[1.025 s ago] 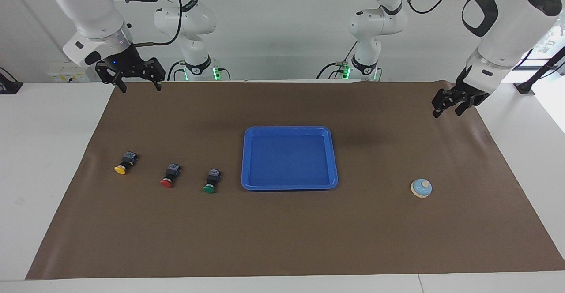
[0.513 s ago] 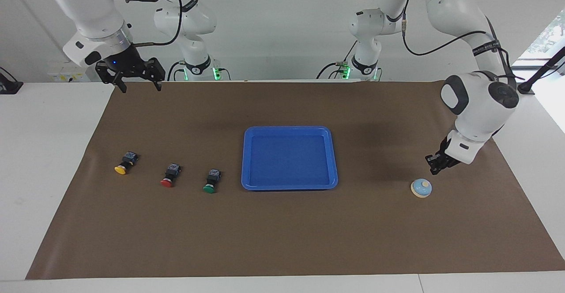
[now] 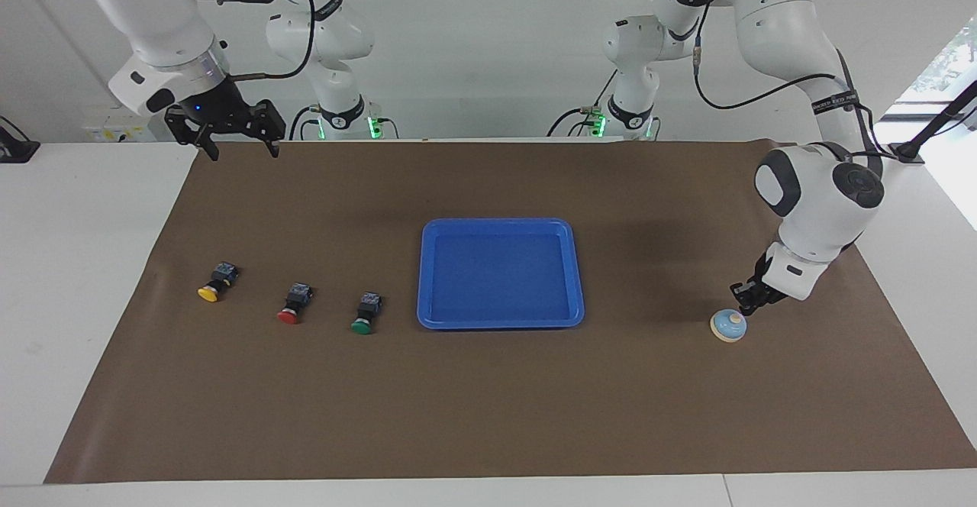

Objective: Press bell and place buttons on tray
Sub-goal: 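Move the left gripper forward over the silver bell, then press down on the bell top with the left gripper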

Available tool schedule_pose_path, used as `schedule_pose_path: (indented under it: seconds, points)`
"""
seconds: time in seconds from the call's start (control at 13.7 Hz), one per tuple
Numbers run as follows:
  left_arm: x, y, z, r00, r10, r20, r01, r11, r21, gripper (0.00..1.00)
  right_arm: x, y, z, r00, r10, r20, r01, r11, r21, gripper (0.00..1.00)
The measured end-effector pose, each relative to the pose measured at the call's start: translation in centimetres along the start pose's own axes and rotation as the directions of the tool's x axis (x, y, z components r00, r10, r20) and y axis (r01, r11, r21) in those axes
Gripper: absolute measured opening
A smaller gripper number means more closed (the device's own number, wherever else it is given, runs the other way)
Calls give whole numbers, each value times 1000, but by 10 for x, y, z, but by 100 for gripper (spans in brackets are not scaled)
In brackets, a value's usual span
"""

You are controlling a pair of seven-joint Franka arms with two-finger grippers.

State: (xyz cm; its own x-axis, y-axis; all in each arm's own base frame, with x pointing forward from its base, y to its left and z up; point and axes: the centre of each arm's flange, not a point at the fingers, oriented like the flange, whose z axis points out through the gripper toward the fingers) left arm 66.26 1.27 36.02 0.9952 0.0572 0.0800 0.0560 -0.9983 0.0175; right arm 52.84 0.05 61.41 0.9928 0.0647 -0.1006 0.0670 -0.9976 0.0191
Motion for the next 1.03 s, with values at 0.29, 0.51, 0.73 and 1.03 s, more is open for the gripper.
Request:
schedule_pose_path:
  seconds: [0.29,0.51,0.73,1.03]
  points:
    - [0,6,7,1000,-3,8,3,1000,9,1,0,0,0,1000,0,0,0,1000,0,100]
    - [1,10,9,1000,-1,10,1,1000,14,1,0,0,0,1000,0,0,0,1000,0,100]
    - [1,10,13,1000,-1,6,1,1000,14,1,0,0,0,1000,0,0,0,1000,0,100]
    - [2,10,21,1000,-1,5,1,1000,28,1,0,0,0,1000,0,0,0,1000,0,100]
